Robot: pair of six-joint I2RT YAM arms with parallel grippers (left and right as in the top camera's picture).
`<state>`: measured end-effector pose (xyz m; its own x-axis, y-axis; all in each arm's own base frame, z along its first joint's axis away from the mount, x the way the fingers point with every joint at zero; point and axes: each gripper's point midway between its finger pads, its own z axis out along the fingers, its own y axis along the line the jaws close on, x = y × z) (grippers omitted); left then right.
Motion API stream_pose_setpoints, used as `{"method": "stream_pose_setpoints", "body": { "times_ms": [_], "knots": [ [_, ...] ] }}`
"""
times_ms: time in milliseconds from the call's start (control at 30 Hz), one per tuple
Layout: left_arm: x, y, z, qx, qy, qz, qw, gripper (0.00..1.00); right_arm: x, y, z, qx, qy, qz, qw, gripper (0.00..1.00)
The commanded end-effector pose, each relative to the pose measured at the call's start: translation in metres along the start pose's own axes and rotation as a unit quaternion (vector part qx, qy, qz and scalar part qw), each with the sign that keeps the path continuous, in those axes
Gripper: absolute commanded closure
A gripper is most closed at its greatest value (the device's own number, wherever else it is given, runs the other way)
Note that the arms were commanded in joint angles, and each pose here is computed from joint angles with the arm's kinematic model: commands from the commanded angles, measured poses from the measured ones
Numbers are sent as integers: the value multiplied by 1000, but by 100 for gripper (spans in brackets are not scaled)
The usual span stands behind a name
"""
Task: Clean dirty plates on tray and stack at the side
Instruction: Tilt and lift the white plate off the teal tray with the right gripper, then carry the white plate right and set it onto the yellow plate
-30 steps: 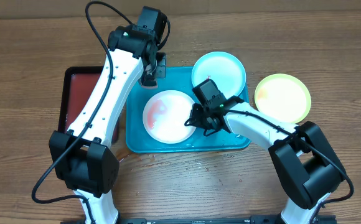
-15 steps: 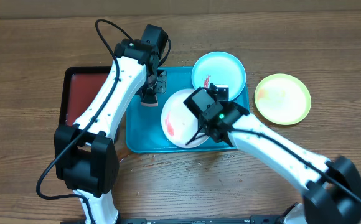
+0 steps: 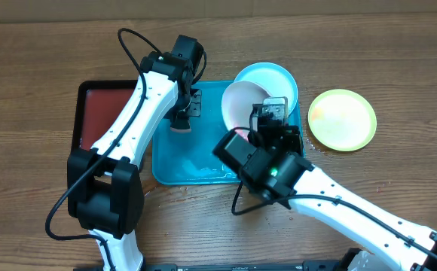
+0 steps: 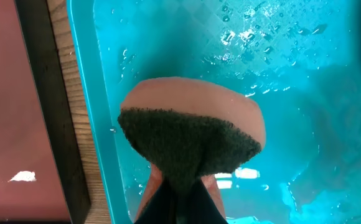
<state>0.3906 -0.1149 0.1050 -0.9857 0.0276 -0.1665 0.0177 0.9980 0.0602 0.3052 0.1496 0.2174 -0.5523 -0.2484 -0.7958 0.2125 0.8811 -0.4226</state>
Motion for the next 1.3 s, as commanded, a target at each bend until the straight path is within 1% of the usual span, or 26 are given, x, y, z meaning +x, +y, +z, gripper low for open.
{"method": "stream_pose_setpoints", "body": {
  "times_ms": [0, 167, 600, 833, 933, 1033, 1133, 1167, 1267],
  "knots": [
    [2, 2, 2, 1, 4, -8, 1000, 96, -40, -32, -21, 86, -97, -9, 992, 96],
    [2, 2, 2, 1, 4, -8, 1000, 96, -58, -45, -46, 141, -167, -14, 976, 96],
    [2, 2, 2, 1, 4, -8, 1000, 96, -58, -35, -56, 124, -176, -25, 976, 96],
    [2, 2, 2, 1, 4, -8, 1000, 96, -54, -33, -51, 111, -169, 4, 979, 96],
    [2, 2, 2, 1, 4, -8, 1000, 96, -39, -20, -35, 64, -115, 0, 991, 96],
    [2, 2, 2, 1, 4, -8, 1000, 96, -8, -1, -14, -11, -13, -10, 1000, 96],
    [2, 2, 2, 1, 4, -8, 1000, 96, 20, 5, 10, -64, 91, 12, 994, 96],
    [2, 2, 2, 1, 5, -8, 1000, 96, 25, 4, 16, -74, 115, 23, 990, 96],
    [2, 2, 2, 1, 5, -9, 1000, 96, 39, -2, 42, -108, 194, 77, 972, 96]
  ]
}}
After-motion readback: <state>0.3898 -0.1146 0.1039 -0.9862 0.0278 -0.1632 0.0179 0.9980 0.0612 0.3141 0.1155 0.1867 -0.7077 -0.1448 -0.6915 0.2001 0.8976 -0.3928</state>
